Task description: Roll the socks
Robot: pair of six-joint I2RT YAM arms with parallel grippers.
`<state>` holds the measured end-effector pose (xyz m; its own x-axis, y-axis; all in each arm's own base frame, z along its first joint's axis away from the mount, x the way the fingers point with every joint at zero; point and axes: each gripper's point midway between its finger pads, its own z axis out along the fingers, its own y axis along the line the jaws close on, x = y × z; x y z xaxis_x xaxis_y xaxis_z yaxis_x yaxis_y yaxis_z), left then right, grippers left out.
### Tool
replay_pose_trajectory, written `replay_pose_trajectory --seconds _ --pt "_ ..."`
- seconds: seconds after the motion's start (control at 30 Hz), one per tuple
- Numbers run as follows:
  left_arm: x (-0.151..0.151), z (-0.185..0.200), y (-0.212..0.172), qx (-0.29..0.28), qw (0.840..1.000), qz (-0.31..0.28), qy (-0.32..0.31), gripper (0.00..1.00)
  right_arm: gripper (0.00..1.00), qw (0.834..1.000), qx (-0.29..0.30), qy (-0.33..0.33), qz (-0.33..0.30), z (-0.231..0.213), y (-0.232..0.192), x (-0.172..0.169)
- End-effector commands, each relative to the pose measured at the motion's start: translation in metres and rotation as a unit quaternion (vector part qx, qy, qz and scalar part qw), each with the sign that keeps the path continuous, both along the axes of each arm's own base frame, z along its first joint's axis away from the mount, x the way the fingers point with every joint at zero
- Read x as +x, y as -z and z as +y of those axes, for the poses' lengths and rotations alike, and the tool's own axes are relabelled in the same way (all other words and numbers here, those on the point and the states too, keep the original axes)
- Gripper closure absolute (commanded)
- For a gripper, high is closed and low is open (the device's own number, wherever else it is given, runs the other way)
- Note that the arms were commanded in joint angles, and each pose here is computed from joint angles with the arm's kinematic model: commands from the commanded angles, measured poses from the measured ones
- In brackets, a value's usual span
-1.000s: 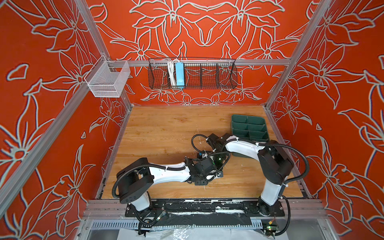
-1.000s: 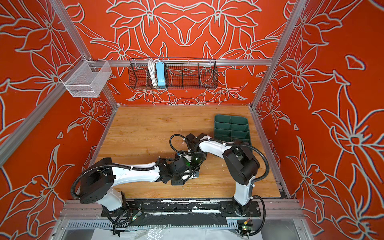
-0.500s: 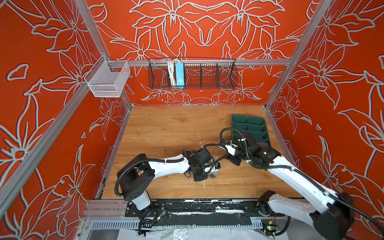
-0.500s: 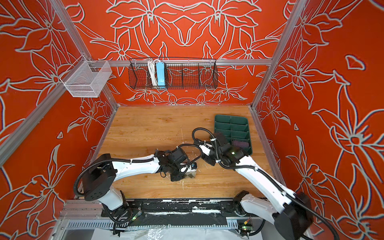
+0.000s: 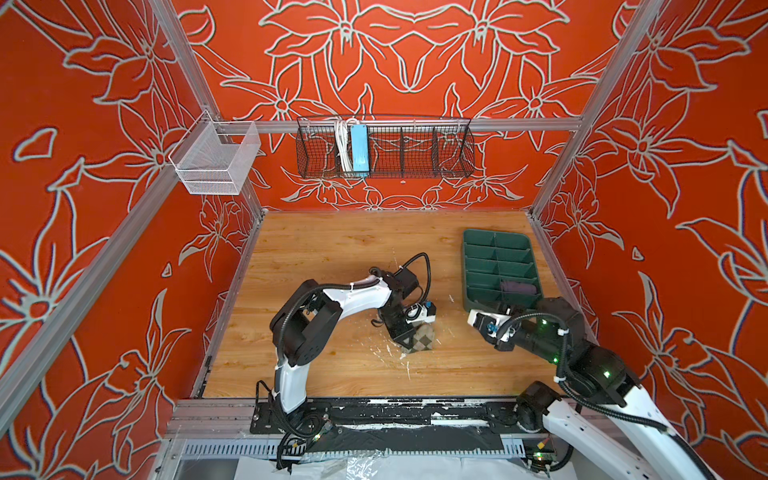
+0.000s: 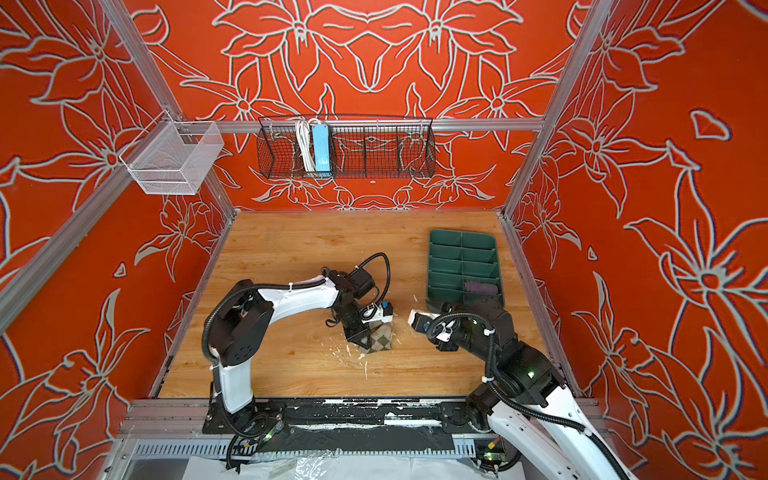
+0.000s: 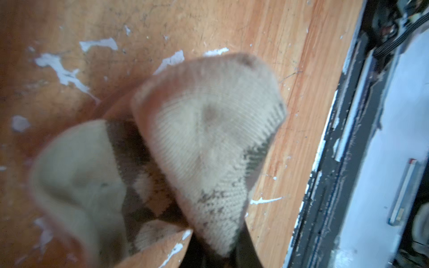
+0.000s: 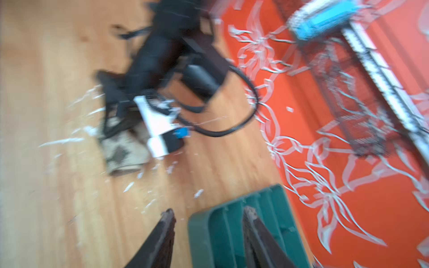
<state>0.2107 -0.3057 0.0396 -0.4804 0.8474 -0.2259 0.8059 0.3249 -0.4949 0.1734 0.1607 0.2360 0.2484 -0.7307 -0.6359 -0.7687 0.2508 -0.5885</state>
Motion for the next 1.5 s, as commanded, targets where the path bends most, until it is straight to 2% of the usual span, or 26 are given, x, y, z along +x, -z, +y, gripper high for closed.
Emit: replay_pose_trajectory --seconds 0.0,0.1,0.23,0.4,0.6,0.67,0.73,0.8,0.83,0.93,1.0,1.1,1.2,1.27,1.37,1.43,1.47 --pt "-0.013 0.004 0.009 0.015 0.997 0.082 -0.003 1.00 0.48 0.990 -0.092 -0.102 0.043 0.021 0.049 -0.028" --pt "-0.009 0.002 0.014 0.019 0.996 0.091 -0.010 1.00 0.40 0.980 -0.153 -0.129 -0.001 0.046 0.075 -0.026" --pt "-0.004 0.003 0.016 0.021 0.995 0.093 -0.019 1.00 0.39 0.975 -0.163 -0.153 -0.005 0.081 0.108 -0.021" --pt "-0.002 0.002 0.017 0.021 0.994 0.100 -0.023 1.00 0.39 0.974 -0.178 -0.142 -0.012 0.110 0.145 0.002" --pt "-0.003 0.001 0.017 0.018 0.994 0.107 -0.021 1.00 0.41 0.967 -0.228 -0.112 -0.025 0.119 0.186 0.029" --pt "-0.004 0.002 0.016 0.017 0.994 0.108 -0.020 1.00 0.47 0.964 -0.243 -0.108 -0.015 0.119 0.197 0.031" --pt "-0.004 0.002 0.014 0.015 0.994 0.102 -0.019 1.00 0.60 0.958 -0.265 -0.111 0.007 0.114 0.207 0.027" --pt "-0.002 0.004 0.011 0.017 0.996 0.088 -0.020 0.94 0.75 0.952 -0.282 -0.116 0.034 0.109 0.211 0.021" --pt "0.001 0.005 0.009 0.017 0.997 0.077 -0.022 0.91 0.82 0.950 -0.285 -0.116 0.048 0.107 0.210 0.018" --pt "0.013 0.008 -0.002 0.015 0.999 0.030 -0.036 0.71 0.99 0.934 -0.316 -0.125 0.109 0.092 0.213 0.000" --pt "0.022 0.010 -0.016 0.008 0.999 -0.005 -0.044 0.58 1.00 0.924 -0.334 -0.121 0.141 0.083 0.214 -0.009" --pt "0.035 0.013 -0.041 -0.007 0.997 -0.058 -0.055 0.45 1.00 0.910 -0.353 -0.118 0.185 0.071 0.217 -0.021" --pt "0.045 0.019 -0.066 -0.026 0.992 -0.099 -0.070 0.38 1.00 0.903 -0.354 -0.113 0.214 0.068 0.216 -0.029" --pt "0.054 0.028 -0.084 -0.030 0.987 -0.132 -0.084 0.37 1.00 0.902 -0.349 -0.109 0.231 0.071 0.214 -0.032" --pt "0.074 0.054 -0.112 -0.016 0.968 -0.216 -0.125 0.36 1.00 0.893 -0.344 -0.113 0.268 0.077 0.208 -0.038" --pt "0.086 0.077 -0.138 -0.003 0.943 -0.295 -0.153 0.36 1.00 0.883 -0.341 -0.118 0.300 0.081 0.203 -0.042" --pt "0.091 0.088 -0.156 -0.001 0.924 -0.345 -0.166 0.36 1.00 0.878 -0.338 -0.115 0.320 0.084 0.200 -0.041"
